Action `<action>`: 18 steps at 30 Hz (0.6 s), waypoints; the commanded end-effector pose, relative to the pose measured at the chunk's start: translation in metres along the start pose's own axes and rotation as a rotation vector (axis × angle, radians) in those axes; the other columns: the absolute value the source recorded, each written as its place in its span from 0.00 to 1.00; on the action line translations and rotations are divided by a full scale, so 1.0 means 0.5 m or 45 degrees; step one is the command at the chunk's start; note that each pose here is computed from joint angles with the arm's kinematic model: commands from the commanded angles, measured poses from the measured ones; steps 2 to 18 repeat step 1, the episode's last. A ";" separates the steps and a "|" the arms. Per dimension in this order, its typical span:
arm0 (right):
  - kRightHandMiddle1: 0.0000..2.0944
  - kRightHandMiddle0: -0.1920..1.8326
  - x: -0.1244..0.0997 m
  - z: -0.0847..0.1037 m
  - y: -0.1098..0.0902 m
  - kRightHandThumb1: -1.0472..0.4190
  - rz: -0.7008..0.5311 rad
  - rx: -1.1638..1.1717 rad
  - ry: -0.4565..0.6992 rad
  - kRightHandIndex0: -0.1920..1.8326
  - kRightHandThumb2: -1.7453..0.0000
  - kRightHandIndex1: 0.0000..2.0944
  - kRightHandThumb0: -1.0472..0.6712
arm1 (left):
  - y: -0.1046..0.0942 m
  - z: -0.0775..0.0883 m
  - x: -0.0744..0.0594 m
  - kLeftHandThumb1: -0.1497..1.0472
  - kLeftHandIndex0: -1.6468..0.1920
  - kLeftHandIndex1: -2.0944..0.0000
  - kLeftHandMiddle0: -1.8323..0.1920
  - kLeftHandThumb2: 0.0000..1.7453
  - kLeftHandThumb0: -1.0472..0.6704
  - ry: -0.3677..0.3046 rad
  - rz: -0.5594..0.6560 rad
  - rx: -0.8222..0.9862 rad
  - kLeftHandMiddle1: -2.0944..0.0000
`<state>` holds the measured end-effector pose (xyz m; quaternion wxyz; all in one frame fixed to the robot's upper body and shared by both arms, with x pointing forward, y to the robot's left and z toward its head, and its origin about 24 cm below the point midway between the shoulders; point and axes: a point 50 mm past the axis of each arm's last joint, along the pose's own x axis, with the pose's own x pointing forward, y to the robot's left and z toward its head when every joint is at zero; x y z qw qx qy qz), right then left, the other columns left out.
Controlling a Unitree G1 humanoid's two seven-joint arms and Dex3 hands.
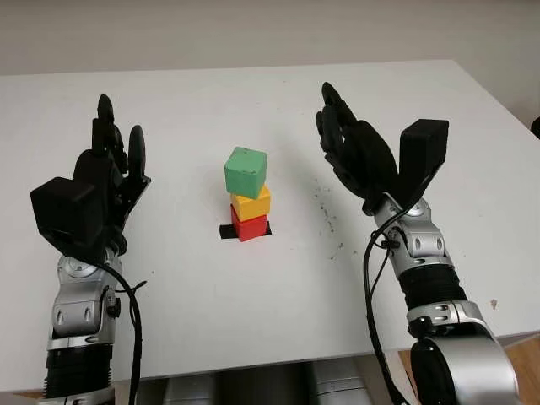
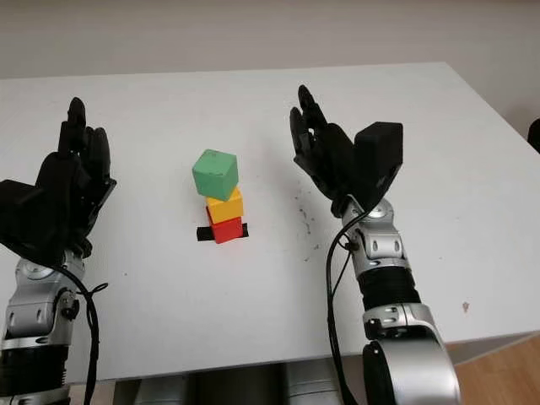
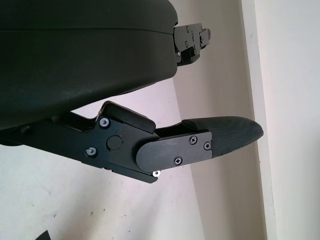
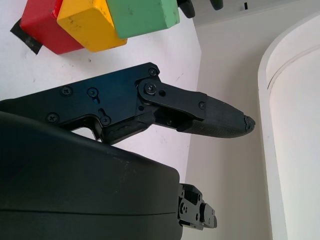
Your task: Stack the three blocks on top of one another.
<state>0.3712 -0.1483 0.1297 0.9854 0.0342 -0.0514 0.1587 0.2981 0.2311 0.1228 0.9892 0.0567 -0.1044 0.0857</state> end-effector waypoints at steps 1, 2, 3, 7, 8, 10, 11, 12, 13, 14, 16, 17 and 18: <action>0.00 0.00 -0.006 -0.002 0.005 0.00 0.004 0.017 -0.008 0.00 0.58 0.00 0.15 | 0.000 -0.008 -0.007 1.00 0.98 0.97 1.00 0.36 0.16 0.009 0.004 -0.006 1.00; 0.00 0.00 -0.006 -0.002 0.005 0.00 0.004 0.017 -0.008 0.00 0.58 0.00 0.15 | 0.000 -0.008 -0.007 1.00 0.98 0.97 1.00 0.36 0.16 0.009 0.004 -0.006 1.00; 0.00 0.00 -0.006 -0.002 0.005 0.00 0.004 0.017 -0.008 0.00 0.58 0.00 0.15 | 0.000 -0.008 -0.007 1.00 0.98 0.97 1.00 0.36 0.16 0.009 0.004 -0.006 1.00; 0.00 0.00 -0.006 -0.002 0.005 0.00 0.004 0.017 -0.008 0.00 0.58 0.00 0.15 | 0.000 -0.008 -0.007 1.00 0.98 0.97 1.00 0.36 0.16 0.009 0.004 -0.006 1.00; 0.00 0.00 -0.006 -0.002 0.005 0.00 0.004 0.017 -0.008 0.00 0.58 0.00 0.15 | 0.000 -0.008 -0.007 1.00 0.98 0.97 1.00 0.36 0.16 0.009 0.004 -0.006 1.00; 0.00 0.00 -0.006 -0.002 0.005 0.00 0.004 0.017 -0.008 0.00 0.58 0.00 0.15 | 0.000 -0.008 -0.007 1.00 0.98 0.97 1.00 0.36 0.16 0.009 0.004 -0.006 1.00; 0.00 0.00 -0.006 -0.002 0.005 0.00 0.004 0.017 -0.008 0.00 0.58 0.00 0.15 | 0.000 -0.008 -0.007 1.00 0.98 0.97 1.00 0.36 0.16 0.009 0.004 -0.006 1.00; 0.00 0.00 -0.006 -0.002 0.005 0.00 0.004 0.017 -0.008 0.00 0.58 0.00 0.15 | 0.000 -0.008 -0.007 1.00 0.98 0.97 1.00 0.36 0.16 0.009 0.004 -0.006 1.00; 0.00 0.00 -0.006 -0.002 0.005 0.00 0.004 0.017 -0.008 0.00 0.58 0.00 0.15 | 0.000 -0.008 -0.007 1.00 0.98 0.97 1.00 0.36 0.16 0.009 0.004 -0.006 1.00; 0.00 0.00 -0.006 -0.002 0.005 0.00 0.004 0.017 -0.008 0.00 0.58 0.00 0.15 | 0.000 -0.008 -0.007 1.00 0.98 0.97 1.00 0.36 0.16 0.009 0.004 -0.006 1.00; 0.00 0.00 -0.006 -0.002 0.005 0.00 0.004 0.017 -0.008 0.00 0.58 0.00 0.15 | 0.000 -0.008 -0.007 1.00 0.98 0.97 1.00 0.36 0.16 0.009 0.004 -0.006 1.00; 0.00 0.00 -0.006 -0.002 0.005 0.00 0.004 0.017 -0.008 0.00 0.58 0.00 0.15 | 0.000 -0.008 -0.007 1.00 0.98 0.97 1.00 0.36 0.16 0.009 0.004 -0.006 1.00; 0.00 0.00 -0.006 -0.002 0.005 0.00 0.004 0.017 -0.008 0.00 0.58 0.00 0.15 | 0.000 -0.008 -0.007 1.00 0.98 0.97 1.00 0.36 0.16 0.009 0.004 -0.006 1.00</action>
